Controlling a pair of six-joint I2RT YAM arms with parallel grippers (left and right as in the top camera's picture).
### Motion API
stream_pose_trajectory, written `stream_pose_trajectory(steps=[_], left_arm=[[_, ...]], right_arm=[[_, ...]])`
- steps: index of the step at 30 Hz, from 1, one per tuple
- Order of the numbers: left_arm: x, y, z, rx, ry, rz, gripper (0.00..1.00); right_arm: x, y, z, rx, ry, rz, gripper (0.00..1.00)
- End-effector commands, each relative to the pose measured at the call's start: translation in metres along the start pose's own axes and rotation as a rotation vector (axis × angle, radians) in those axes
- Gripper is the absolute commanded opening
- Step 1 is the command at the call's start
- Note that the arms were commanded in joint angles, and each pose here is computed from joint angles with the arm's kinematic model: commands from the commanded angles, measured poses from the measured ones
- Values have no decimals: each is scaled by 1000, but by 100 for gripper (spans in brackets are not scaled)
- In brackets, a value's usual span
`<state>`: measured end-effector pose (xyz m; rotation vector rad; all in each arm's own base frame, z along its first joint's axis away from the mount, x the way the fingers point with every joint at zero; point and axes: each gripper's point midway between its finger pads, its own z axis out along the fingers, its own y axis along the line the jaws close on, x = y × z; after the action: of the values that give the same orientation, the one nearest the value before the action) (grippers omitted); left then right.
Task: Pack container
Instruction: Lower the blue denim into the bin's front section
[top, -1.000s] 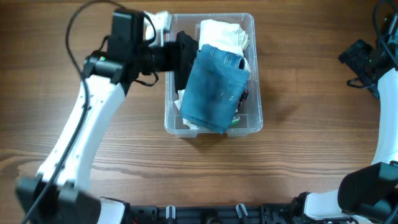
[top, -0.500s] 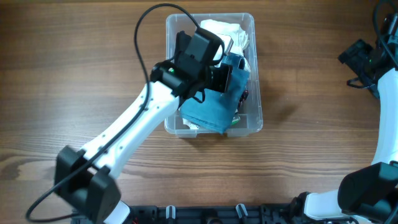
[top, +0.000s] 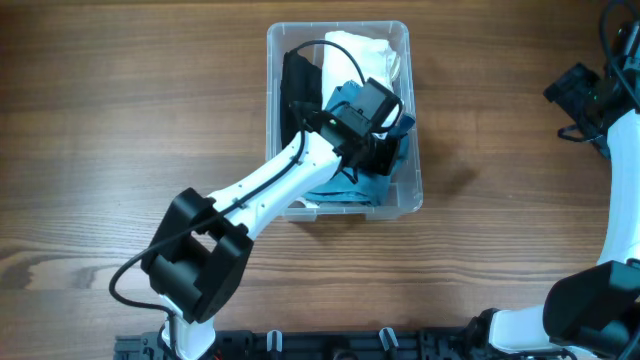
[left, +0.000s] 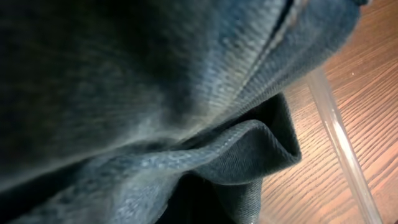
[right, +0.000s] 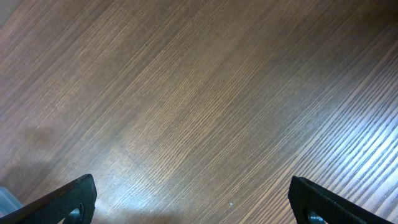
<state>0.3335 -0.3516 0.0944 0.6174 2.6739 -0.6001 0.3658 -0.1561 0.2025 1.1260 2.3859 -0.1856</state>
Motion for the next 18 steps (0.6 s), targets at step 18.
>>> stream_pose_trajectory(steps=[18], left_arm=[[22,-3,-115,-9,-3,-27,6]], right_arm=[[0,-1,2,7,0,12,100]])
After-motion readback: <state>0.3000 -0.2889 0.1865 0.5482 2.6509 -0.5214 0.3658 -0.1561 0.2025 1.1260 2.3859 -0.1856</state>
